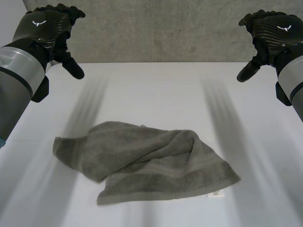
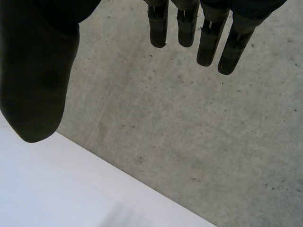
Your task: Fold the towel.
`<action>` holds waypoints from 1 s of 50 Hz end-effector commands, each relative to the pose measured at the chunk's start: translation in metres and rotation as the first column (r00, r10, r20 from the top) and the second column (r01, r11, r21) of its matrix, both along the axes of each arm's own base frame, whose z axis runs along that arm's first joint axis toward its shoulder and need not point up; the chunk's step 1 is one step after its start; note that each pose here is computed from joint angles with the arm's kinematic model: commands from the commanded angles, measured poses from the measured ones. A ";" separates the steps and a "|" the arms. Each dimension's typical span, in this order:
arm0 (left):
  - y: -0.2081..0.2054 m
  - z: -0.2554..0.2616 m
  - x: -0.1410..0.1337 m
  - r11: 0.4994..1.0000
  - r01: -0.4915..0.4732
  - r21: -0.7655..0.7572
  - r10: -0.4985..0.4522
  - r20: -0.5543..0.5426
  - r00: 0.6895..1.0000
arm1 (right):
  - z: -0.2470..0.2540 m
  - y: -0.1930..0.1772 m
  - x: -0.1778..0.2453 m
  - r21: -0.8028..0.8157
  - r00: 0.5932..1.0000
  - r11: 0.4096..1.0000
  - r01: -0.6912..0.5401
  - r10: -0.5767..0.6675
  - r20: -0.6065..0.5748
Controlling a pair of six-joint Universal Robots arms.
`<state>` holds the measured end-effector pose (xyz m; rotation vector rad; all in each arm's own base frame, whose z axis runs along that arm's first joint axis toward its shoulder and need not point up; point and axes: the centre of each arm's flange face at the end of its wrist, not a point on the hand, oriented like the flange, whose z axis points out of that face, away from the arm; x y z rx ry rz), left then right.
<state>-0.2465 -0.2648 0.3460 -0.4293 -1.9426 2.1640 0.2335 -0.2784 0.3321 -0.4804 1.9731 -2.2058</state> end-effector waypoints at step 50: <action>-0.013 -0.212 -0.006 0.859 -0.060 0.509 -0.135 0.337 0.932 | -0.206 -0.005 0.027 0.566 0.981 0.802 -0.189 0.178 0.075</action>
